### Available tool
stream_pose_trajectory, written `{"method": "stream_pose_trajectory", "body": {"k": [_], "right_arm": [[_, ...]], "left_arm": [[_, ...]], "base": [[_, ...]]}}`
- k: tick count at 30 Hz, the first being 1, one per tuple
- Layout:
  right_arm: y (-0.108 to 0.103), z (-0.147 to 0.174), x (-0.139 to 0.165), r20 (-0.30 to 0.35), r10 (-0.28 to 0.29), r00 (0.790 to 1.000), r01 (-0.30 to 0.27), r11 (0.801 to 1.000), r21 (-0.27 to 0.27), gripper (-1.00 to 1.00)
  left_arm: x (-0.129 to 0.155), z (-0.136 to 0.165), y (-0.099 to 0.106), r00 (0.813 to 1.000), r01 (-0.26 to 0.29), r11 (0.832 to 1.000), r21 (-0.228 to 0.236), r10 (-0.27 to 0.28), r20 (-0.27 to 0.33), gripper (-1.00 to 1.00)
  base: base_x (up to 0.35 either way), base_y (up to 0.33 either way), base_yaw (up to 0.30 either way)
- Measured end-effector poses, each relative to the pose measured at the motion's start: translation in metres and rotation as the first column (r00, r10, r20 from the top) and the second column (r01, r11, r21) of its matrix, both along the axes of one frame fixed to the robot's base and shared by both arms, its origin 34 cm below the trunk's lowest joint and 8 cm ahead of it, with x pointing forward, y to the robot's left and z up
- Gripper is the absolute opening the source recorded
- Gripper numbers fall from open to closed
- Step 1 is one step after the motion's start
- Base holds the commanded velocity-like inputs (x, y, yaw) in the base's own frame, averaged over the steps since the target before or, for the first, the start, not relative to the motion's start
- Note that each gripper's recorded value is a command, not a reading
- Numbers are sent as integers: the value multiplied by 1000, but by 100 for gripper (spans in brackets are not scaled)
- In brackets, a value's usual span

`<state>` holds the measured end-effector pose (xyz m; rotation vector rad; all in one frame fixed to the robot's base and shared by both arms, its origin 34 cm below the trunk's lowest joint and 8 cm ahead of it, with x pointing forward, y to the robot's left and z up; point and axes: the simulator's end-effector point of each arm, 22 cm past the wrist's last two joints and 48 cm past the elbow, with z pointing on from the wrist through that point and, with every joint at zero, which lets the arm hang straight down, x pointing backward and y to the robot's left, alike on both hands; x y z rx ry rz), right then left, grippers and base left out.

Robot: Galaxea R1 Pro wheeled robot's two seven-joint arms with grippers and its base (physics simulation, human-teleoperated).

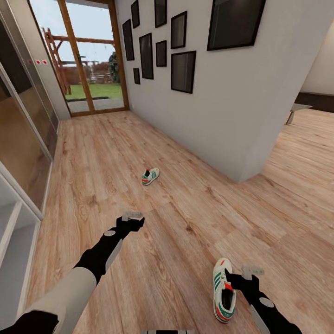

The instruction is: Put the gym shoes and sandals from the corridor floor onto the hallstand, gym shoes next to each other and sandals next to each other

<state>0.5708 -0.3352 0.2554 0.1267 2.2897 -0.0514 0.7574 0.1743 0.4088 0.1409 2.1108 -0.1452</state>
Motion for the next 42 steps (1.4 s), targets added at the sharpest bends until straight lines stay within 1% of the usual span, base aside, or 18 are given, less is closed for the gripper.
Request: {"method": "stream_pose_trajectory", "body": {"k": [3, 12, 15, 19, 21, 26, 28, 33, 42], "right_arm": [[0, -5, -5, -8, -3, 1000, 3, 1000, 1, 100], [-3, -28, -18, -55, -12, 998, 12, 1000, -1, 100], [-3, -37, -23, -73, -13, 997, 13, 1000, -1, 100], [-3, -48, -30, -96, -13, 995, 13, 1000, -1, 100], [-3, -53, -34, -107, -13, 994, 13, 1000, -1, 100], [-3, -66, -42, -135, -13, 991, 13, 1000, -2, 100], [-3, -71, -46, -146, -14, 989, 14, 1000, -2, 100], [-3, -83, -54, -171, -16, 985, 15, 1000, -2, 100], [-5, -84, -54, -172, -15, 985, 14, 1000, -5, 100]], "left_arm": [[0, -2, -2, 1000, 2, 1000, -2, -2, -5, 100], [-3, -30, -6, 999, 9, 1000, -13, -9, -46, 100], [3, -27, -15, 999, 13, 1000, -27, -13, -32, 100], [9, -25, -22, 1000, 15, 999, -38, -16, -21, 100], [10, -28, -23, 999, 16, 999, -41, -17, -27, 100], [7, -44, -25, 998, 19, 999, -42, -21, -63, 100], [2, -55, -24, 996, 21, 999, -40, -24, -88, 100], [-4, -76, -23, 992, 20, 999, -38, -25, -121, 100], [-6, -80, -19, 992, 16, 999, -37, -21, -124, 100]], "base": [[0, 0, 0], [0, 0, 0], [0, 0, 0], [0, 0, 0], [0, 0, 0], [0, 0, 28], [0, 0, 148], [0, 0, 187], [0, 0, 72]]}}
